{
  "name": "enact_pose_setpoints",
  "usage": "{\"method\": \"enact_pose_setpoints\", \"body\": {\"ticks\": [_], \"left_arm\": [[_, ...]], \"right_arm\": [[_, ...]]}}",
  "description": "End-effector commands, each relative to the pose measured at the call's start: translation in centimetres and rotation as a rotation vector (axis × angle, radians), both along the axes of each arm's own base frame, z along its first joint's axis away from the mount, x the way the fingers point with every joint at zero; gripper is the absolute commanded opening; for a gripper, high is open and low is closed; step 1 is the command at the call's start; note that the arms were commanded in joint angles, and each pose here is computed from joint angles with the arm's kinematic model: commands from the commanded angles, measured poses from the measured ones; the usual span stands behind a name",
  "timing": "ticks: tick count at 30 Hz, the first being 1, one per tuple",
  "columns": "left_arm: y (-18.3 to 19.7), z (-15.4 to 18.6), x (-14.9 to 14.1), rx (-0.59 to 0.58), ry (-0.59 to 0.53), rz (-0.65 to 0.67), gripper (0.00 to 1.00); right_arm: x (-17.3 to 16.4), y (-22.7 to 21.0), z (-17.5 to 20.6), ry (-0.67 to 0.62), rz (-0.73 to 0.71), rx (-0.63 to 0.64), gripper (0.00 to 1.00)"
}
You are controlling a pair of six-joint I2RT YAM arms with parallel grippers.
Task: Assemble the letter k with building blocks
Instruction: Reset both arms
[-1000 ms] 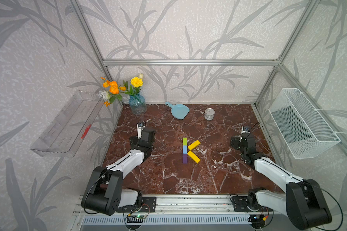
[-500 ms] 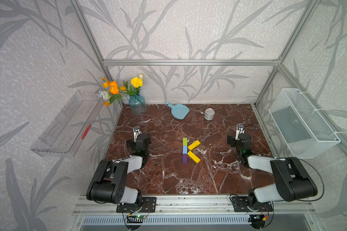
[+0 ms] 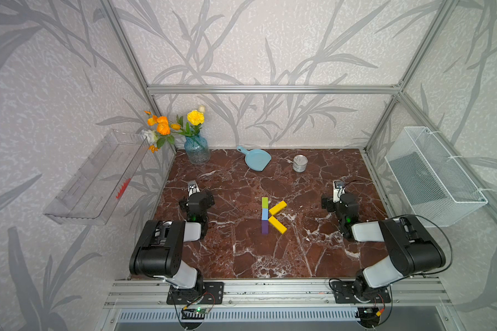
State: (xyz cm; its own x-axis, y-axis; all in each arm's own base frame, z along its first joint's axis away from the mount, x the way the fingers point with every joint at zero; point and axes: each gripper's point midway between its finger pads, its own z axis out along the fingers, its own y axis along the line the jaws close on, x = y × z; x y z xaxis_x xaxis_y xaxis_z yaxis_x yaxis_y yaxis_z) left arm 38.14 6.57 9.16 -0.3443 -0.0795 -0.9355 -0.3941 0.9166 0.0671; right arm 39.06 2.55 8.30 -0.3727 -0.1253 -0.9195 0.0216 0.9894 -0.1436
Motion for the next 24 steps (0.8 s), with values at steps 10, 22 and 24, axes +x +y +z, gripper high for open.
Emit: {"method": "enact_pose_setpoints", "body": {"ticks": [10,22,24], "left_arm": [[-0.30,0.49,0.22,-0.009,-0.016,-0.014,1.00],[-0.22,0.45,0.21,-0.008,-0.014,-0.011,1.00],[-0.20,0.44,0.23,-0.009,-0.014,-0.011,1.00]], "right_arm": [[0.38,0.21,0.92,-0.018,0.016,0.002,0.99],[0.36,0.22,0.90,-0.017,0.016,0.003,0.99],[0.37,0.25,0.91,-0.017,0.016,0.003,0.99]]}}
